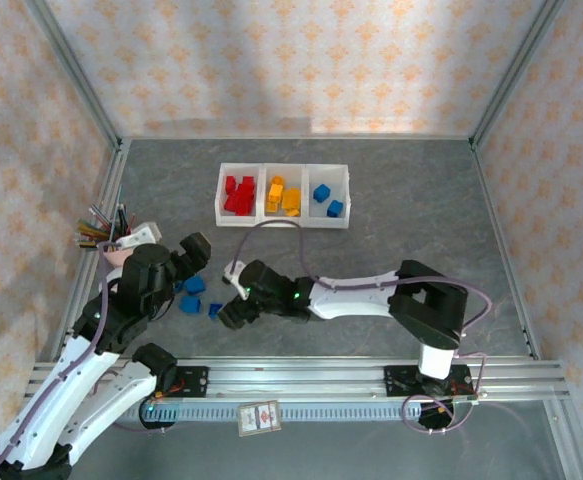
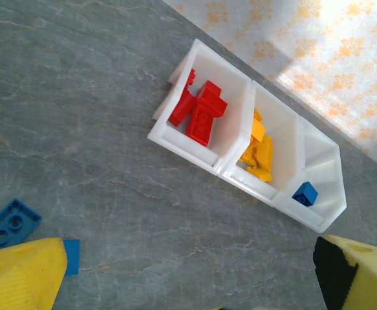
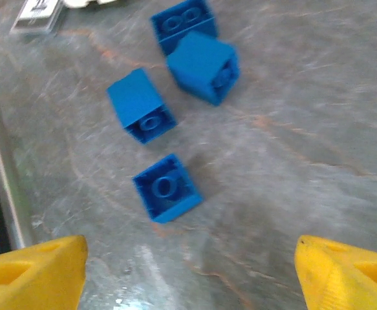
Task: Sort the legos into containers by color
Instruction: Pick up the lego from the bottom-left of the table.
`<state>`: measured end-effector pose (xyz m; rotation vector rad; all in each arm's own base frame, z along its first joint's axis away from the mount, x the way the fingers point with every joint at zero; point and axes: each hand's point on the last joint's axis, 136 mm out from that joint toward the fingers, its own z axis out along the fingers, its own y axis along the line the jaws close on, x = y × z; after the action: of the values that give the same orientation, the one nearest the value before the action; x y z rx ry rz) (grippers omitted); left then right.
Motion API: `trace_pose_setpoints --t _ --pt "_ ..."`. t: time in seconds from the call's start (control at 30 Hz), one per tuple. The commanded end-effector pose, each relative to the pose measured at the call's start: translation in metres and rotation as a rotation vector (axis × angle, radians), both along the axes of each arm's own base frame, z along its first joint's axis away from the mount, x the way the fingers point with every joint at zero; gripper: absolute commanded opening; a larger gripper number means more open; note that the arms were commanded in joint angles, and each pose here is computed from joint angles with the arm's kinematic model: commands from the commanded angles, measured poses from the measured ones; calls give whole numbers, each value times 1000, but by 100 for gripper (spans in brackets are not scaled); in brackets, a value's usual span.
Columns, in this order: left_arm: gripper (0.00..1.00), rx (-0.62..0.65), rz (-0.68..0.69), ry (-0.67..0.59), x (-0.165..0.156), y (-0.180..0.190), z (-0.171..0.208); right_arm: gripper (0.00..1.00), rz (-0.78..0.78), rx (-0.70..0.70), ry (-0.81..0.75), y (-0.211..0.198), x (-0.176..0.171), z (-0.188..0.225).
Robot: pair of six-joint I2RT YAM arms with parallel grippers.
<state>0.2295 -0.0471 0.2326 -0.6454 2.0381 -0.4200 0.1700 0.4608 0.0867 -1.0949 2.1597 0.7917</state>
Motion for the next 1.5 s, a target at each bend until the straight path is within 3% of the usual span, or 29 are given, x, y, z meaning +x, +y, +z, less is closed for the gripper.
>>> trace_pose_setpoints --t 0.0,0.4,0.63,0.77,1.1,1.47 --pt "99 18 73 19 -11 17 2 84 36 15 -62 22 2 -3" --pt "99 26 119 11 -18 29 5 85 87 -74 -141 51 7 -40" --pt "99 28 124 9 -18 30 4 78 78 -133 -154 52 13 -59" --pt "99 23 121 4 -17 28 3 69 62 -152 -162 49 17 -63" --pt "99 13 104 -4 -12 23 5 33 61 -132 -138 46 11 -46" --pt "99 -5 54 -25 0 10 12 29 -159 -42 -58 -4 48 11"
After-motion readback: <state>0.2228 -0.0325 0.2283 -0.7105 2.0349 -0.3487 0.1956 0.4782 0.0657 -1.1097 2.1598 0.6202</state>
